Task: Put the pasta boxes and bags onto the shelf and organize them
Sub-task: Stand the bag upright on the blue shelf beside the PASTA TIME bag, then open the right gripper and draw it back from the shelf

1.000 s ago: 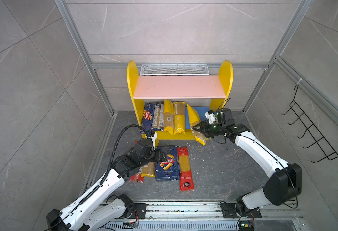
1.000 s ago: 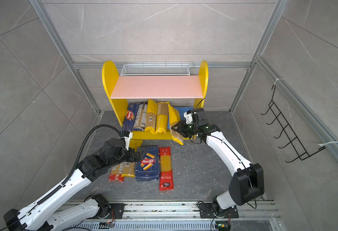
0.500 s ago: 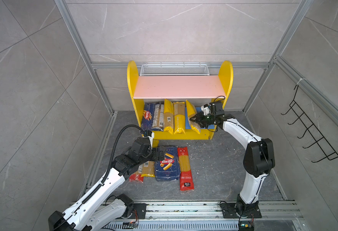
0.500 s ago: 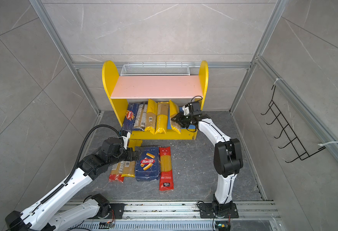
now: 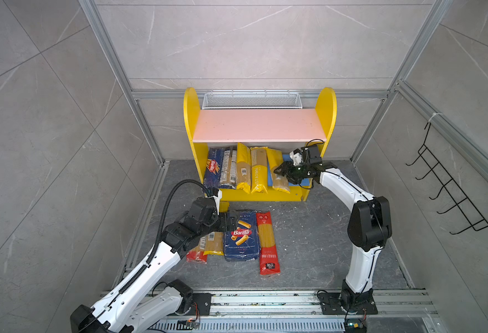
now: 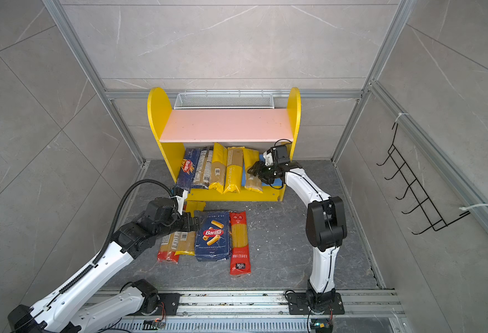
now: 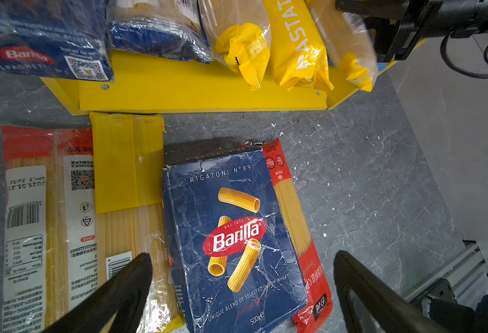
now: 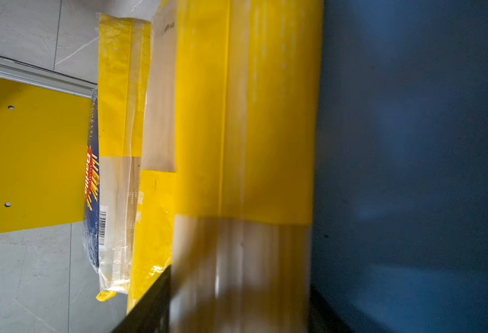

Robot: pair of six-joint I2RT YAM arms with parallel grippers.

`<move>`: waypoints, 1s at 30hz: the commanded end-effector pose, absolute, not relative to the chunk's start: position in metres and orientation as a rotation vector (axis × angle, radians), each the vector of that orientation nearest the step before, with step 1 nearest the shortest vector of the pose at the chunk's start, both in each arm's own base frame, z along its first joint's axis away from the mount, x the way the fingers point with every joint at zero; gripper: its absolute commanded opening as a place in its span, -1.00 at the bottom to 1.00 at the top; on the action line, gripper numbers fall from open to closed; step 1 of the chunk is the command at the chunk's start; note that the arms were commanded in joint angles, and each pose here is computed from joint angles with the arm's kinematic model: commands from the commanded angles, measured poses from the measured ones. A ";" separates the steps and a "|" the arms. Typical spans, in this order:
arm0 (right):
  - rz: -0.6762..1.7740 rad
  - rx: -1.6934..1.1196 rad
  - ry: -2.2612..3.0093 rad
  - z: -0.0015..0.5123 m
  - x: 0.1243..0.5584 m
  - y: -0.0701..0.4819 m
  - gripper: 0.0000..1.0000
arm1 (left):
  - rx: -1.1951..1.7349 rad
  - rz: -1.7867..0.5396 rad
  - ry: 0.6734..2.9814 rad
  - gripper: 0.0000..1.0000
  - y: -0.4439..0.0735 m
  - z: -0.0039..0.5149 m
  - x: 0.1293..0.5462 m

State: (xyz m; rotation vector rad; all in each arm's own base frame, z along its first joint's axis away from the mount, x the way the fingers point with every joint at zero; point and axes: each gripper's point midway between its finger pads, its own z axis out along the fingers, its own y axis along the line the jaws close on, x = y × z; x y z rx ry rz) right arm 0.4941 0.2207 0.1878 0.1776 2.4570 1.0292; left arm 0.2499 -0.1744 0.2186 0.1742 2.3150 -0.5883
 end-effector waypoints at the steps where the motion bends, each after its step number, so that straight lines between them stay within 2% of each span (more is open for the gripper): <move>1: 1.060 0.121 2.364 0.215 0.507 0.221 0.29 | 0.183 -0.610 2.275 1.00 -0.174 0.228 0.248; 14: 1.029 0.109 2.368 0.226 0.484 0.213 0.34 | 0.164 -0.591 2.251 1.00 -0.162 0.236 0.239; 25: 0.966 0.053 2.363 0.248 0.445 0.198 0.37 | 0.106 -0.518 2.259 1.00 -0.139 0.240 0.226; 30: 0.968 0.056 2.381 0.247 0.416 0.192 0.38 | 0.066 -0.414 2.222 1.00 -0.111 0.254 0.215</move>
